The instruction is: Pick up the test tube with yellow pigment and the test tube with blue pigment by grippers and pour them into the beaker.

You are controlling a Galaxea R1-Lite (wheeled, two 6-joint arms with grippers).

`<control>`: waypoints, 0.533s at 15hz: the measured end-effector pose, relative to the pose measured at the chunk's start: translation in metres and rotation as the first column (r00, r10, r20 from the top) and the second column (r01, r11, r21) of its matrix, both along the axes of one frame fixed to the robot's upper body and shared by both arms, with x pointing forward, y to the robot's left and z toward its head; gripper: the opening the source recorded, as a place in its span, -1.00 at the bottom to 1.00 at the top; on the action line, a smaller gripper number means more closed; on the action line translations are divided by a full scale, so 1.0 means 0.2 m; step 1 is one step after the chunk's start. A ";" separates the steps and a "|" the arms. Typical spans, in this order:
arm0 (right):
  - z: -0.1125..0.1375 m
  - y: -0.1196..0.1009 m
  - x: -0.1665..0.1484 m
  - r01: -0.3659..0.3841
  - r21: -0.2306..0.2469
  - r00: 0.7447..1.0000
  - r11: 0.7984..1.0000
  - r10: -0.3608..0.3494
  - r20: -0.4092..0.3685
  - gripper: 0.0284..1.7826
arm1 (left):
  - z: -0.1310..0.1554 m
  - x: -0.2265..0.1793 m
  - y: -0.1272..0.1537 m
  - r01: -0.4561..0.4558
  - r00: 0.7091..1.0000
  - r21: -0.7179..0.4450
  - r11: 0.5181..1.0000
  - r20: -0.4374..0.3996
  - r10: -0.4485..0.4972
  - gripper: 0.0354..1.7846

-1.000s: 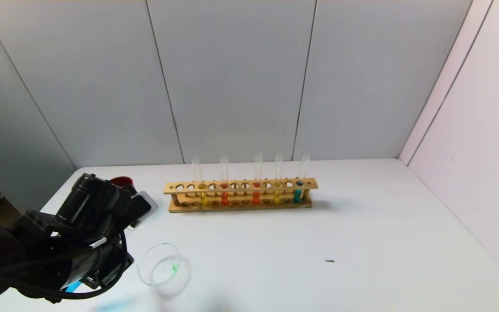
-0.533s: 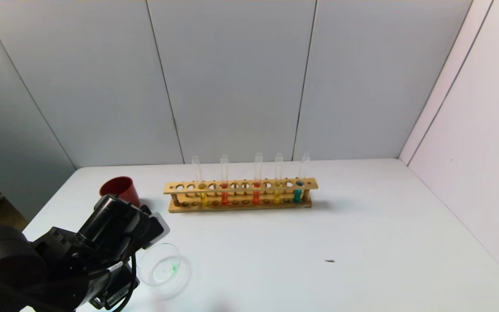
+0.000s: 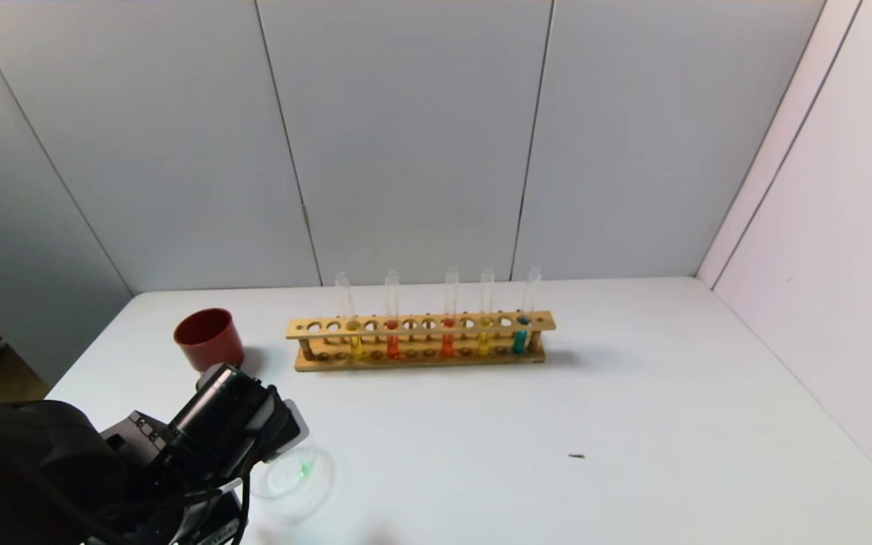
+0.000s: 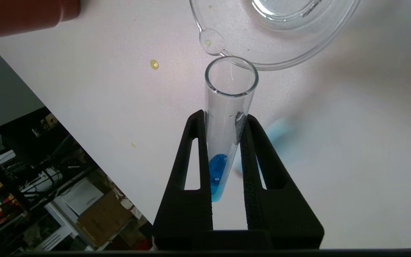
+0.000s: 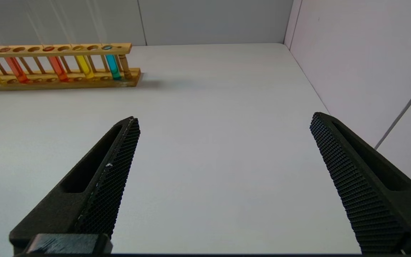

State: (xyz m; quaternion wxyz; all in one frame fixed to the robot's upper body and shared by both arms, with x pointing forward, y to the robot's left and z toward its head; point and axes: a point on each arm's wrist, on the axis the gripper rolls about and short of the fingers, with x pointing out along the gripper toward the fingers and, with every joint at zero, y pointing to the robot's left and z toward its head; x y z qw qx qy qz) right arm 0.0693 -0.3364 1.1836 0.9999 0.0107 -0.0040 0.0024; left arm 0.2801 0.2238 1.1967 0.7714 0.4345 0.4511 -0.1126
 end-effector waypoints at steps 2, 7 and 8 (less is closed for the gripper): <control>0.00 0.00 0.00 0.000 0.000 1.000 1.000 0.000 0.000 0.96 | -0.01 0.00 0.00 0.005 0.999 0.029 1.000 -0.037 -0.004 -0.70; 0.00 0.00 0.00 0.000 0.000 1.000 1.000 0.000 0.000 0.96 | -0.03 0.06 -0.03 0.004 0.998 0.090 0.996 -0.064 0.002 -0.70; 0.00 0.00 0.00 -0.001 0.000 1.000 1.000 0.001 0.000 0.96 | -0.04 0.08 -0.04 0.004 0.998 0.102 0.995 -0.069 0.004 -0.70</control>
